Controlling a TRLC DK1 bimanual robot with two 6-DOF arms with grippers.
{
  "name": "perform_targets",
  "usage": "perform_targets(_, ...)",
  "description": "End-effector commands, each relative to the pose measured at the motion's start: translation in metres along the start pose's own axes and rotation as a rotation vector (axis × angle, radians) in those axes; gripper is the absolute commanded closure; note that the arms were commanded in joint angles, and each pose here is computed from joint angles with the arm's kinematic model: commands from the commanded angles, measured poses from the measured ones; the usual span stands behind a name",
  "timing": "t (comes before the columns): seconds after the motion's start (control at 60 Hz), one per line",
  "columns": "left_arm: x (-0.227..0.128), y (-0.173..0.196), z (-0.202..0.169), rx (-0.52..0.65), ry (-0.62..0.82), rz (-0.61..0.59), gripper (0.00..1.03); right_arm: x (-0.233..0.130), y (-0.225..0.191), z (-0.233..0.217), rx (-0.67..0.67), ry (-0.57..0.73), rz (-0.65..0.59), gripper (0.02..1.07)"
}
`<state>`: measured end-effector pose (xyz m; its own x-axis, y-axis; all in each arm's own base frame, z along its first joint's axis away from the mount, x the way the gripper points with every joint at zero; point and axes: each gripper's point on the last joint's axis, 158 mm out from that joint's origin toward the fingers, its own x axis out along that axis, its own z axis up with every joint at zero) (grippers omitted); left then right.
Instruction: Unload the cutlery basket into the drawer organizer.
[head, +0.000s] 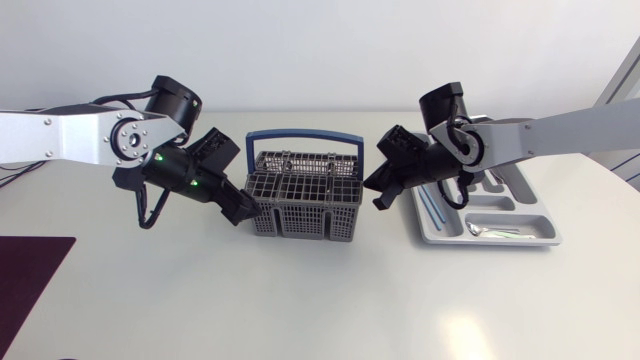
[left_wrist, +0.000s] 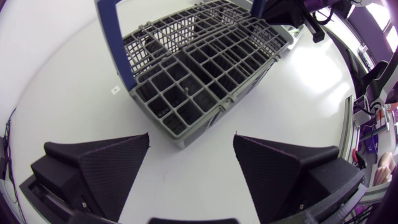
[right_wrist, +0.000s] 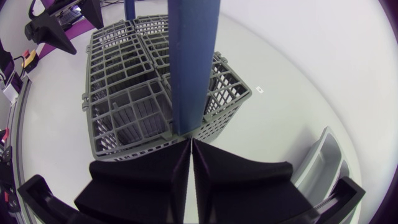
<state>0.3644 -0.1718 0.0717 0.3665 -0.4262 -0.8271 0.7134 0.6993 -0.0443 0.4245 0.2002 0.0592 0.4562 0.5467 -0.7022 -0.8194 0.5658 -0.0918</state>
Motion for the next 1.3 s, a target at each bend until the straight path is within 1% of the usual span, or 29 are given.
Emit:
perform_targets(0.0, -0.006, -0.009, 0.002, 0.027, -0.016, -0.018, 0.04, -0.003, 0.01, 0.008, 0.009, -0.02, 0.014, 0.97)
perform_targets(0.6, -0.006, -0.045, -0.008, 0.064, 0.007, -0.101, 0.04, -0.007, 0.022, 0.007, 0.01, -0.017, 0.024, 0.97)
perform_targets(0.7, -0.015, -0.043, -0.004, 0.068, -0.018, -0.086, 0.04, -0.007, 0.021, 0.006, 0.011, -0.015, 0.021, 0.97)
perform_targets(0.783, -0.033, -0.026, 0.006, 0.05, -0.07, -0.04, 0.06, -0.007, 0.019, 0.005, 0.015, -0.014, 0.018, 0.97)
perform_targets(0.817, -0.041, -0.018, 0.009, 0.041, -0.091, -0.018, 0.1, -0.006, 0.018, 0.004, 0.017, -0.012, 0.018, 0.97)
perform_targets(0.85, -0.047, -0.012, 0.011, 0.033, -0.107, -0.002, 0.18, -0.006, 0.017, 0.004, 0.018, -0.012, 0.017, 0.97)
perform_targets(0.933, -0.057, 0.004, 0.015, 0.006, -0.136, 0.03, 0.44, -0.004, 0.017, 0.001, 0.02, -0.006, 0.017, 0.97)
perform_targets(0.95, -0.056, 0.008, 0.015, 0.001, -0.141, 0.037, 0.5, -0.004, 0.017, 0.002, 0.019, -0.008, 0.018, 0.97)
perform_targets(0.983, -0.054, 0.014, 0.015, -0.007, -0.146, 0.046, 0.59, -0.004, 0.016, 0.001, 0.021, -0.006, 0.016, 0.97)
perform_targets(1.017, -0.045, 0.023, 0.012, -0.027, -0.133, 0.055, 0.72, -0.004, 0.016, 0.001, 0.021, -0.007, 0.017, 0.97)
perform_targets(1.083, -0.027, 0.035, 0.004, -0.055, -0.089, 0.047, 0.89, -0.004, 0.016, 0.003, 0.02, -0.01, 0.017, 0.97)
perform_targets(1.1, -0.022, 0.036, 0.001, -0.059, -0.076, 0.042, 0.91, -0.004, 0.016, 0.003, 0.02, -0.01, 0.017, 0.97)
perform_targets(1.2, 0.001, 0.041, -0.01, -0.072, -0.02, 0.021, 0.92, -0.003, 0.016, 0.004, 0.021, -0.011, 0.017, 0.97)
perform_targets(1.283, 0.012, 0.049, -0.01, -0.061, -0.015, 0.049, 0.92, -0.002, 0.017, 0.004, 0.022, -0.008, 0.02, 0.97)
